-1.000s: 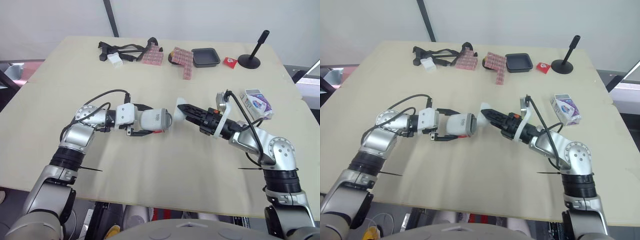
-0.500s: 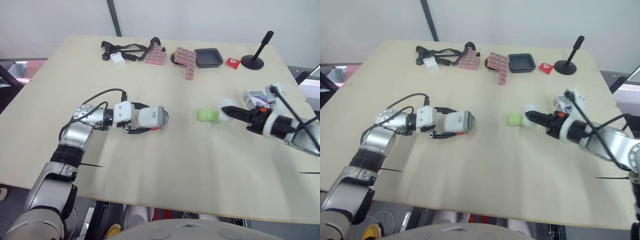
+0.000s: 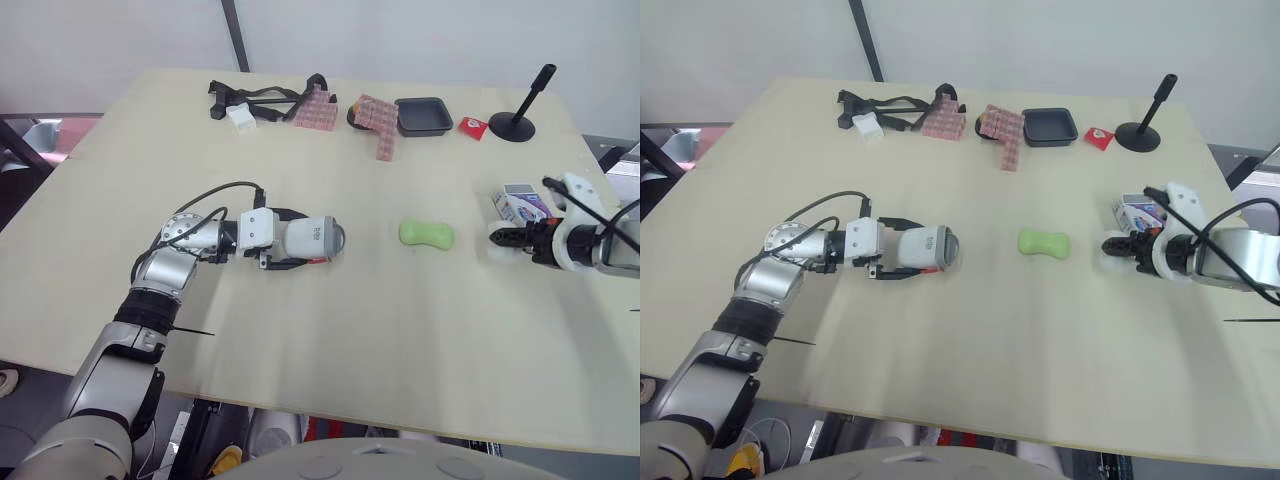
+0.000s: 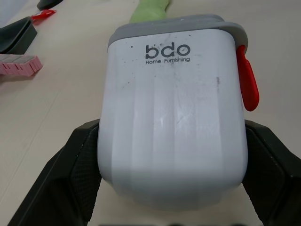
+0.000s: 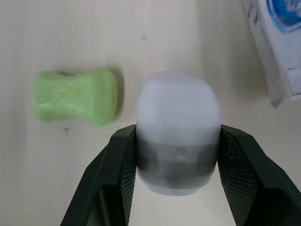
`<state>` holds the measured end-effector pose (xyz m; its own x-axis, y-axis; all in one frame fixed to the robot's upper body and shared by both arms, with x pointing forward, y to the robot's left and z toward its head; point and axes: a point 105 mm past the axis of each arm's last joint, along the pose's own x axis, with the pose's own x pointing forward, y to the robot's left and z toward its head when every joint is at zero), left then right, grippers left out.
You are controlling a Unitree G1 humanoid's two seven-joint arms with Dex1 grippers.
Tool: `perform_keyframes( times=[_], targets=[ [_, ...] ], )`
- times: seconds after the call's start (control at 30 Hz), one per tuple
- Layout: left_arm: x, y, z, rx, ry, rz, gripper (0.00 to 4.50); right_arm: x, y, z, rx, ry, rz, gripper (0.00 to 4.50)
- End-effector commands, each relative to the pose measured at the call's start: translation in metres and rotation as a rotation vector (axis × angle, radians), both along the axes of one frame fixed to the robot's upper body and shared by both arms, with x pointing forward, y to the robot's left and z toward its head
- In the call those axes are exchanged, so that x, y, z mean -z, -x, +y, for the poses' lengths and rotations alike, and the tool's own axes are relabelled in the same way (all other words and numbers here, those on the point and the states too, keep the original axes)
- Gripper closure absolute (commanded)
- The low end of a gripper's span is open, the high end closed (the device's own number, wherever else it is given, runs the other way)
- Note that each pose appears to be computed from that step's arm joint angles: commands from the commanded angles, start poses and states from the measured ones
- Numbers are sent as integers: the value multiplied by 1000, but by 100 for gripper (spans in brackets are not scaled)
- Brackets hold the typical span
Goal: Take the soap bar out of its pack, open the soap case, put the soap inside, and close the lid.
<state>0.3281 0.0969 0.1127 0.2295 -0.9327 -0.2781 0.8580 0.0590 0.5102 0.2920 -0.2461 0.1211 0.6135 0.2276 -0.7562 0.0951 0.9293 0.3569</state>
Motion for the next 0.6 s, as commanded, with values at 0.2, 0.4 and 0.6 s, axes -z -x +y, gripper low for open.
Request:
perform_keyframes(
  times=[0.2, 0.4, 0.6],
  targets=[
    [-11, -3, 3, -11, 8, -51, 101, -11, -11, 7, -3, -9, -28, 17],
    [-10, -3, 1, -9, 8, -50, 101, -33, 0, 10, -117, 47, -92, 5],
    [-10, -3, 2, -7, 8, -48, 101, -58, 26, 40, -462, 125, -230, 5]
  ],
)
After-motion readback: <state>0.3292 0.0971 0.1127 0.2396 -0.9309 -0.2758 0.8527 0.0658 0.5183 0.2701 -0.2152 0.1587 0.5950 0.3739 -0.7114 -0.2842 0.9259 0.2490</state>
